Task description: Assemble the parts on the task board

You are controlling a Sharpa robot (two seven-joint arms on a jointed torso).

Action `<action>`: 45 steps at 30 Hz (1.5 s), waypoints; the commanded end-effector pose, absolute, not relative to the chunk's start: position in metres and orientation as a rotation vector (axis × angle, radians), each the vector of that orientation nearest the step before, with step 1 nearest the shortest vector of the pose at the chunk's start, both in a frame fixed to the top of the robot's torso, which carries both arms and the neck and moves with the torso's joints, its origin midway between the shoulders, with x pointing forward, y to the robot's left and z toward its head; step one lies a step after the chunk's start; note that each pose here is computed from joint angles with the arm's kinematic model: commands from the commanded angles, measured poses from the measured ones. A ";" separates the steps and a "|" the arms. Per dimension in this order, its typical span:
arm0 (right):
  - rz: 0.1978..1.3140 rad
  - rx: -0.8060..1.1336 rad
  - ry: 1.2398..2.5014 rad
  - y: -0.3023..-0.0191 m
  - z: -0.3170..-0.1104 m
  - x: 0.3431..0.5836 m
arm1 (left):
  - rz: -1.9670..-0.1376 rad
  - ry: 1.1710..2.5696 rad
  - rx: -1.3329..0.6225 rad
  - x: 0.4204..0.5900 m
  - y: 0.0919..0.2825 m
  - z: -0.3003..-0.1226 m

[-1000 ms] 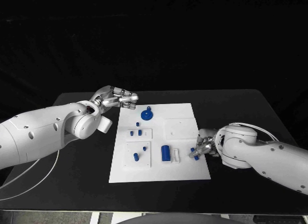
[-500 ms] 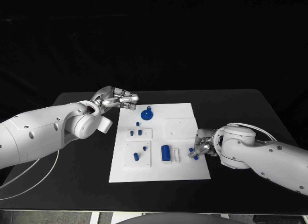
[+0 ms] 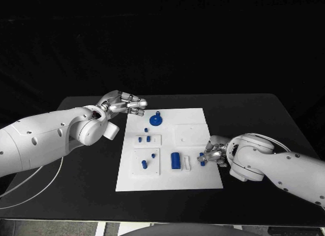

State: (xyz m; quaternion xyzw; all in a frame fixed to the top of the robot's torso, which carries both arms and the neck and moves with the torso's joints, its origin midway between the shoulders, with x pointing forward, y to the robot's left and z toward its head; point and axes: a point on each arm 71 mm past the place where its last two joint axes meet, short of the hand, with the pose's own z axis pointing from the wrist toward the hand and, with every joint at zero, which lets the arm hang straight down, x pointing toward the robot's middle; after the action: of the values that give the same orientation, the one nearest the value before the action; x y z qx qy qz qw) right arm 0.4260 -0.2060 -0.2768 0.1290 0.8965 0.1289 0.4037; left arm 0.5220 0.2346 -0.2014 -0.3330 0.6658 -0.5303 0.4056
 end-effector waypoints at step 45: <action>0.468 0.427 2.373 -0.174 -0.272 0.418 | -1.338 1.730 -0.817 0.520 0.232 -0.203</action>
State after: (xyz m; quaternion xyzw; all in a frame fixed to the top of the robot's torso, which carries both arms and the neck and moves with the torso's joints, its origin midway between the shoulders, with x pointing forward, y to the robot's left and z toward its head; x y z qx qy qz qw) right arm 0.4203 -0.1761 -0.2716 0.1867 0.9014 0.1876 0.3427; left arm 0.5207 0.2339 -0.2033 -0.3275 0.6779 -0.5232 0.3994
